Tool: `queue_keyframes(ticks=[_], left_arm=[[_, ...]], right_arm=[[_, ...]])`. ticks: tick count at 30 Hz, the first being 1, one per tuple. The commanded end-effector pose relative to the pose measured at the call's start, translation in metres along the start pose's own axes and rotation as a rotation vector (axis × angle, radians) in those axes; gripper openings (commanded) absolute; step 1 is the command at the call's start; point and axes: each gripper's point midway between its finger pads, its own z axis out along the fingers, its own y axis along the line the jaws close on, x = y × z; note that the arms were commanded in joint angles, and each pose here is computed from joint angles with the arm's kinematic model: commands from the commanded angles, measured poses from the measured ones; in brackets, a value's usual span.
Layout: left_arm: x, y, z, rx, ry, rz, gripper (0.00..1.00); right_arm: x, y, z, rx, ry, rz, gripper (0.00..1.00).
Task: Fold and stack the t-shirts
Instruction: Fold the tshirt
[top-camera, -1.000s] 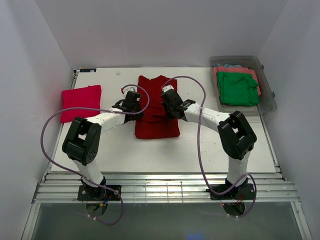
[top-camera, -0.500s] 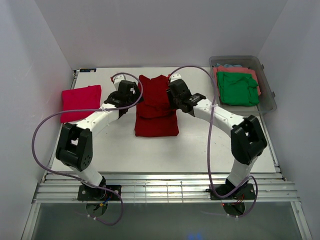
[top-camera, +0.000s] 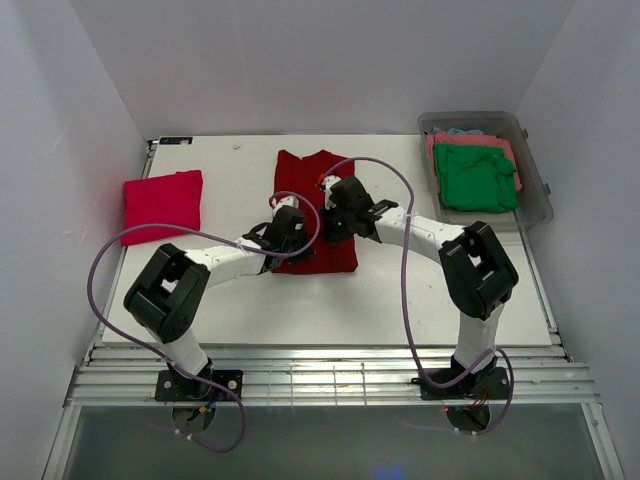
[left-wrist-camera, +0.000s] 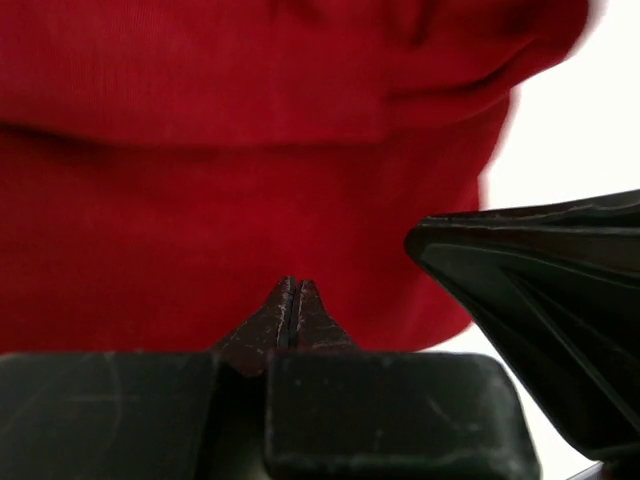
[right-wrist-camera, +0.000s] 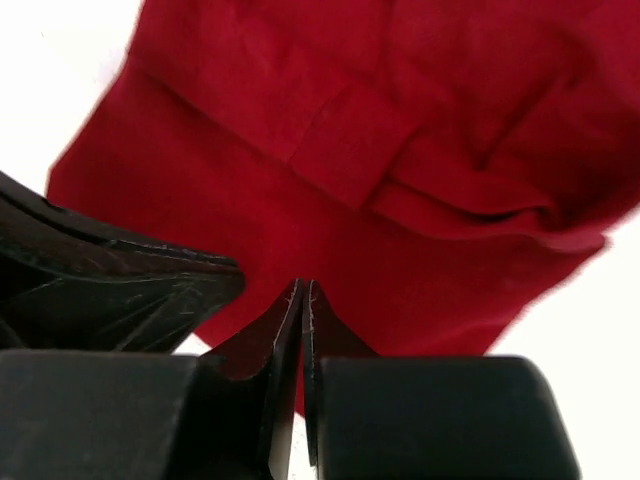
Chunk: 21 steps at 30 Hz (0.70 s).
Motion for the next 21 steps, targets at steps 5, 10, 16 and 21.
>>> queue_keyframes(ticks=[5, 10, 16, 21], left_arm=[[0.003, -0.011, 0.014, 0.056, 0.006, -0.007, 0.00], [0.018, 0.001, 0.023, 0.026, 0.040, 0.000, 0.00], [0.036, 0.019, 0.016, 0.004, 0.063, -0.005, 0.00], [0.045, 0.026, 0.010, 0.000, 0.074, -0.007, 0.00]], right_arm=[[-0.011, 0.026, 0.019, -0.142, -0.002, 0.023, 0.08], [-0.008, 0.026, 0.033, -0.148, 0.017, 0.028, 0.08], [0.001, 0.018, 0.052, -0.126, 0.060, 0.026, 0.08], [0.009, 0.012, 0.066, -0.105, 0.084, 0.027, 0.08]])
